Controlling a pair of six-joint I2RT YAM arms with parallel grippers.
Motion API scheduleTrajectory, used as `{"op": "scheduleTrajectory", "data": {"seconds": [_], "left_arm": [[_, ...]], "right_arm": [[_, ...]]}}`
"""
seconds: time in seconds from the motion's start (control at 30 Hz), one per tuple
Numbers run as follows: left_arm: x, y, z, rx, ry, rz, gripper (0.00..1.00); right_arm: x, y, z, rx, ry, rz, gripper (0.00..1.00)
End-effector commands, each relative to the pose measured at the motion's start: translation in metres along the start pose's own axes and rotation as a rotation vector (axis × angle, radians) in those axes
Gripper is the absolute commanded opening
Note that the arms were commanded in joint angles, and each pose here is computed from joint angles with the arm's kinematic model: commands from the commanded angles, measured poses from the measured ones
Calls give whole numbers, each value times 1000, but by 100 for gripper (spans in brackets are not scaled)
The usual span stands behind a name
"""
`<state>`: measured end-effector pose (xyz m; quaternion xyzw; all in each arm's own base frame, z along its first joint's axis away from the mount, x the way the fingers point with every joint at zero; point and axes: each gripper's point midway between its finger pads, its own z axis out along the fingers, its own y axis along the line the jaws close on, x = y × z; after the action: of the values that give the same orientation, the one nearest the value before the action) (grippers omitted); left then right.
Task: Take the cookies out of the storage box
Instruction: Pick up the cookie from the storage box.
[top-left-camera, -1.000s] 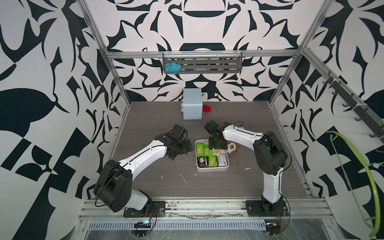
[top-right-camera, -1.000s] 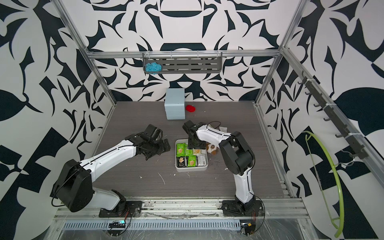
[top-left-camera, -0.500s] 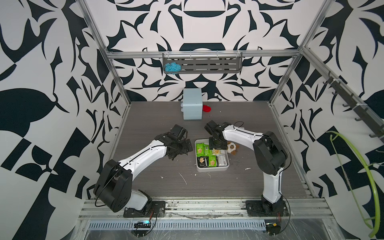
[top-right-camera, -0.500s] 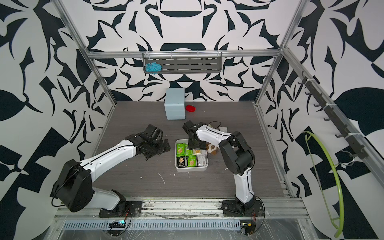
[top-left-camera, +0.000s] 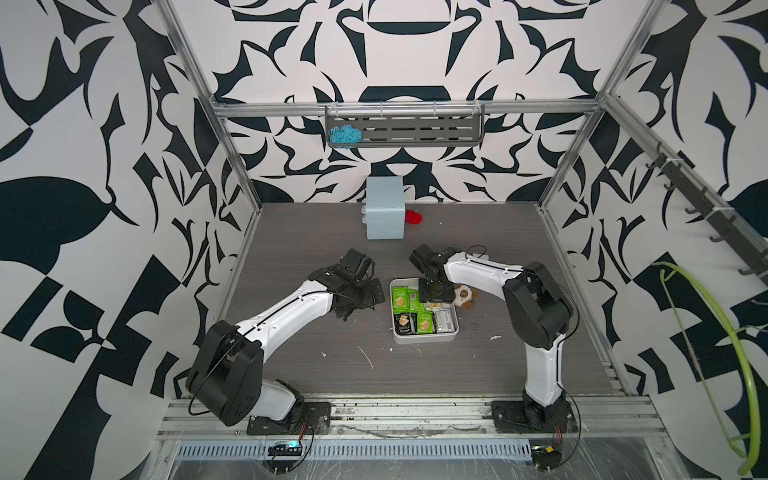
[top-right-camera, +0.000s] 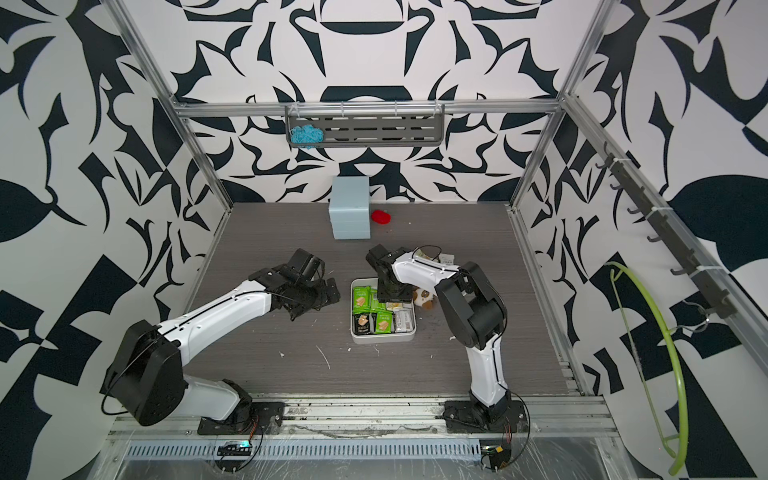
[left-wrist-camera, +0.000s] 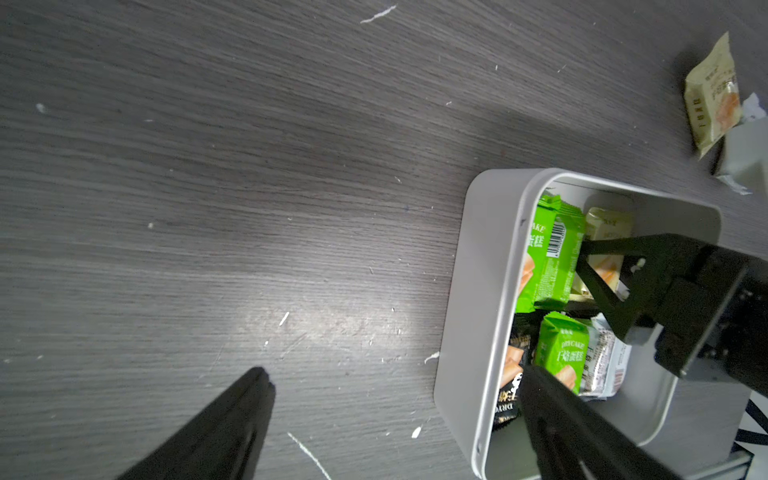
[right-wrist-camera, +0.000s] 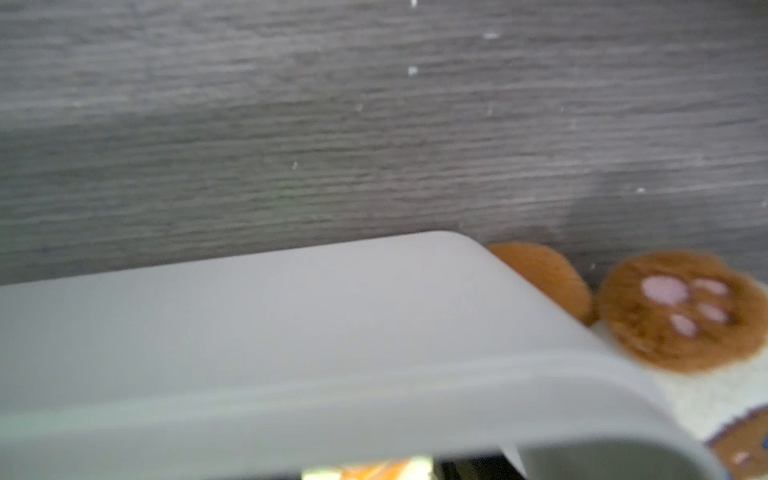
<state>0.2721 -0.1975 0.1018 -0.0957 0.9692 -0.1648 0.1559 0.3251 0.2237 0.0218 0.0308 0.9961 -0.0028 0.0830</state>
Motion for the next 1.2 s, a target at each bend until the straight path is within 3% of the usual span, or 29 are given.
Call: {"op": "scheduleTrajectory", "data": {"seconds": [0.0, 0.17, 0.53, 0.97, 1.17], "left_arm": [[3, 7, -6, -21, -3, 15, 99], [3, 8, -8, -22, -14, 13, 99], [2, 5, -8, -7, -15, 3, 99], [-2, -3, -10, 14, -17, -15, 99], [-3, -13, -6, 30, 4, -22, 99]], "right_arm": [[3, -1, 3, 6, 9, 8, 53], [-4, 0, -9, -5, -27, 3, 46], [-13, -2, -47, -23, -81, -49, 42], [-7, 27, -77, -234, -79, -68, 39], [-11, 9, -102, -242, -158, -68, 39]]}}
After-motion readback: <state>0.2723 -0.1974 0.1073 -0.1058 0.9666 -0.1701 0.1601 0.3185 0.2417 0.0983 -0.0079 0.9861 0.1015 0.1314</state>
